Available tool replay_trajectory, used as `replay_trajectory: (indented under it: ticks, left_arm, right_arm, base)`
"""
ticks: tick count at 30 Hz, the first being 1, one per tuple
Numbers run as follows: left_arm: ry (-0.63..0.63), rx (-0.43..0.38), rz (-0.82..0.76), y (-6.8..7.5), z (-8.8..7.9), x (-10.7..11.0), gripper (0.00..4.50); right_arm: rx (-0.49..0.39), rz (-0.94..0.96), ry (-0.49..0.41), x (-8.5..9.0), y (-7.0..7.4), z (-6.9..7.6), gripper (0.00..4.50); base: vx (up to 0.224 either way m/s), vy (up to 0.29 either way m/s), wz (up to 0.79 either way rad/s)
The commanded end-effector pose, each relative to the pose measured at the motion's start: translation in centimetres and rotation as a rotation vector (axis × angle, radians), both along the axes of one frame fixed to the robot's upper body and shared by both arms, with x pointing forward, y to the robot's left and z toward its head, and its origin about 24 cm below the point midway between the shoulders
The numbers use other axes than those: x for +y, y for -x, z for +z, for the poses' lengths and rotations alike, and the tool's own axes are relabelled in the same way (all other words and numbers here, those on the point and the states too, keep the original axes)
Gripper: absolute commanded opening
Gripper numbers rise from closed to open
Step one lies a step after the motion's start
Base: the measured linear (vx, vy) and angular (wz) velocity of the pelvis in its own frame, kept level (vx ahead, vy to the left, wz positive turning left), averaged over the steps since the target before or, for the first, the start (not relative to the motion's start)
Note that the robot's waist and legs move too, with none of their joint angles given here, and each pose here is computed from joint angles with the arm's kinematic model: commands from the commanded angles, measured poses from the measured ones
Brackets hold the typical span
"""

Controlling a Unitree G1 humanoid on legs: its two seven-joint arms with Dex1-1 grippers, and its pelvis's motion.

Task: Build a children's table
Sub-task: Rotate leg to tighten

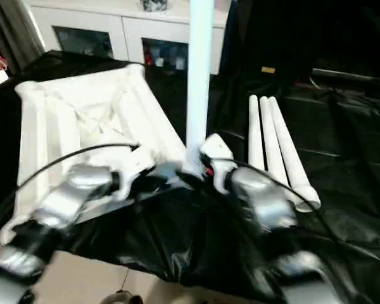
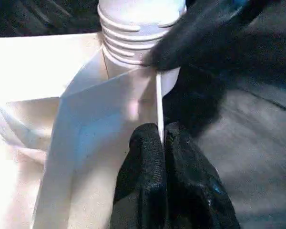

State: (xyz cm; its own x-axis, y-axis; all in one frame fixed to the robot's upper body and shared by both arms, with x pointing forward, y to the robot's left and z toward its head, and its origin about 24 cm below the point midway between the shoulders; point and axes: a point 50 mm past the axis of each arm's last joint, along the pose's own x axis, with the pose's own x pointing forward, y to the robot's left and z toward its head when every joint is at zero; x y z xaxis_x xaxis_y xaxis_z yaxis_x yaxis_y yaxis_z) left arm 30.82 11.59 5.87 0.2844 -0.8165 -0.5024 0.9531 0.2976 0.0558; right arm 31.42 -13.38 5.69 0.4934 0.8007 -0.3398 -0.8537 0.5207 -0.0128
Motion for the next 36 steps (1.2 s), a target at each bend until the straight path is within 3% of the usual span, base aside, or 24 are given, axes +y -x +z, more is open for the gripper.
replay_trajectory:
  ticks: [1, 3, 4, 9, 14, 21, 24, 29, 33, 36]
  left_arm:
    - [0.062, -0.072, -0.11, 0.2, 2.0, -1.4, 0.0]
    - [0.054, -0.062, -0.131, 0.4, 1.9, -1.1, 0.0]
    - [0.053, -0.06, -0.134, 0.5, 1.8, -1.1, 0.0]
    - [0.041, -0.047, -0.138, 0.6, 1.6, -0.7, 0.0]
    - [0.039, -0.043, -0.142, 0.7, 1.5, -0.7, 0.0]
    - [0.041, -0.05, -0.106, 0.5, 1.4, -0.8, 0.0]
    - [0.05, -0.059, -0.019, -0.2, 1.3, -1.3, 0.0]
    - [0.051, -0.105, 0.214, -2.2, 1.8, -3.3, 0.0]
    - [0.062, -0.123, 0.371, -3.3, 2.2, -5.2, 0.0]
    - [0.068, -0.122, 0.377, -3.2, 2.2, -5.8, 0.0]
  right_arm:
    - [0.0, 0.07, -0.013, 0.5, 0.5, 0.4, 3.85]
    - [0.01, 0.089, -0.005, 0.5, 0.7, 0.3, 3.85]
    - [0.014, 0.095, -0.003, 0.6, 0.8, 0.2, 3.6]
    - [0.029, 0.13, 0.014, 0.8, 1.3, -0.1, 3.35]
    - [0.04, 0.147, 0.011, 1.1, 1.6, -0.2, 2.82]
    - [0.055, 0.141, 0.0, 1.6, 1.8, -0.6, 2.73]
    - [0.05, 0.03, -0.02, 2.2, 1.3, -1.2, 2.73]
    - [0.059, -0.311, -0.035, 3.7, -1.2, -2.6, 2.73]
    - [0.057, -0.45, -0.075, 5.9, -2.5, -2.3, 2.73]
    - [0.055, -0.459, -0.089, 6.6, -2.8, -2.1, 2.73]
  base:
    - [0.0, 0.0, 0.0]
    - [0.0, 0.0, 0.0]
    - [0.0, 0.0, 0.0]
    - [0.0, 0.0, 0.0]
    - [0.0, 0.0, 0.0]
    - [0.0, 0.0, 0.0]
    - [0.0, 0.0, 0.0]
    - [0.0, 0.0, 0.0]
    - [0.0, 0.0, 0.0]
    - [0.0, 0.0, 0.0]
